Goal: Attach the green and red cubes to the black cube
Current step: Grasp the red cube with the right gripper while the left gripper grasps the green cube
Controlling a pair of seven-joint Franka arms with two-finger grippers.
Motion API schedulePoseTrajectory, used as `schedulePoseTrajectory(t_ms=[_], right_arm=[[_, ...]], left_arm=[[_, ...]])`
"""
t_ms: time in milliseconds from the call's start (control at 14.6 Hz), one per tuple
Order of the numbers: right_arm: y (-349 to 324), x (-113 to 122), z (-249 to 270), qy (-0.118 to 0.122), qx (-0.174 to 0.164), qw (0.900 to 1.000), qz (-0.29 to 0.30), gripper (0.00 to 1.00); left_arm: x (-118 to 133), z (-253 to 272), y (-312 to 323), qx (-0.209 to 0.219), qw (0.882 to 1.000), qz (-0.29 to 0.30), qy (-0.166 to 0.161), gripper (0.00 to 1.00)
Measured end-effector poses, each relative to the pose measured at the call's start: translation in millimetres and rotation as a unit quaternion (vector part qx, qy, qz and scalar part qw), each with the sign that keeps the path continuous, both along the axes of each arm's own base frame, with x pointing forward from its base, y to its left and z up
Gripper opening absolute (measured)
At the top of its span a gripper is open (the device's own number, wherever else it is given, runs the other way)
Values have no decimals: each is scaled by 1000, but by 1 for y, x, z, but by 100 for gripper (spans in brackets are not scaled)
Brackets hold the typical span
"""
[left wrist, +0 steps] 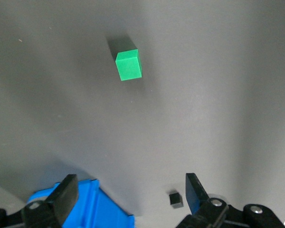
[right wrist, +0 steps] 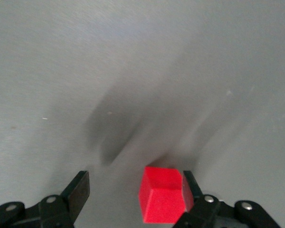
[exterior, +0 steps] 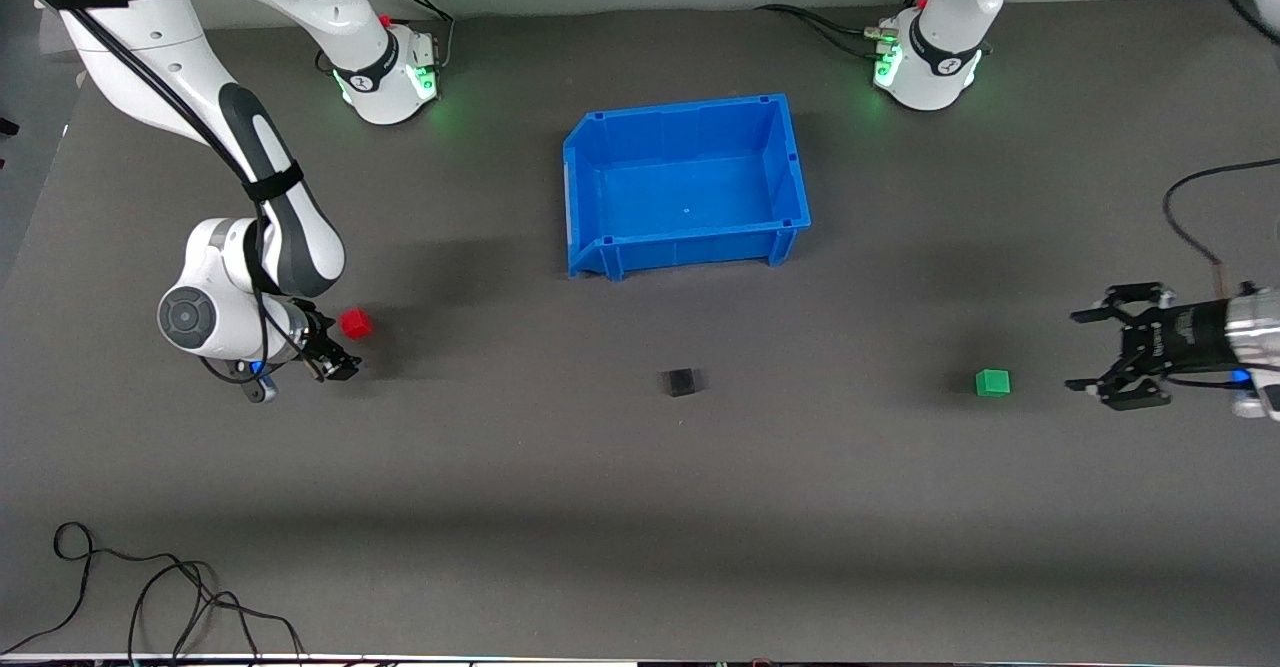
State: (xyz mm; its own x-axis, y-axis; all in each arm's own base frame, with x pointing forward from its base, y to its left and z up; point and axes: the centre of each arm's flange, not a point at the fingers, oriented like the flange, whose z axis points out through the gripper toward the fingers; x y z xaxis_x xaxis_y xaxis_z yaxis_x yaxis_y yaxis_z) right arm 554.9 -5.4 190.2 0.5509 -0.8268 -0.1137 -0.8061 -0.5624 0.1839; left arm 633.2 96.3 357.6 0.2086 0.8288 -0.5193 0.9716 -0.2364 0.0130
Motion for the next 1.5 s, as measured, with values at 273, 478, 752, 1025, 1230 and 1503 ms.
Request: schedulePoseTrajectory(t_ms=[273,478,752,1025,1230,1503], right_arm=[[8,-12,3,5,-3,1000,-15,87],[11,-18,0,12,-4,1000,-15,86],[5,-24,-4,19,-13,1000,-9,81],[-8,-25,-4,20,-20,999,-15,80],[-8,-25,-5,20,-22,999,-20,71],[-8,-25,-5,20,-22,999,-22,49]], left_arm=[[-2,-59,6,3,999,41,4,100],[0,-95,7,3,997,72,-1,100],[0,-132,10,3,995,96,5,100],[-10,-166,12,20,993,114,7,100],[-20,-182,9,24,993,115,11,100],[-29,-193,9,19,994,106,3,99]])
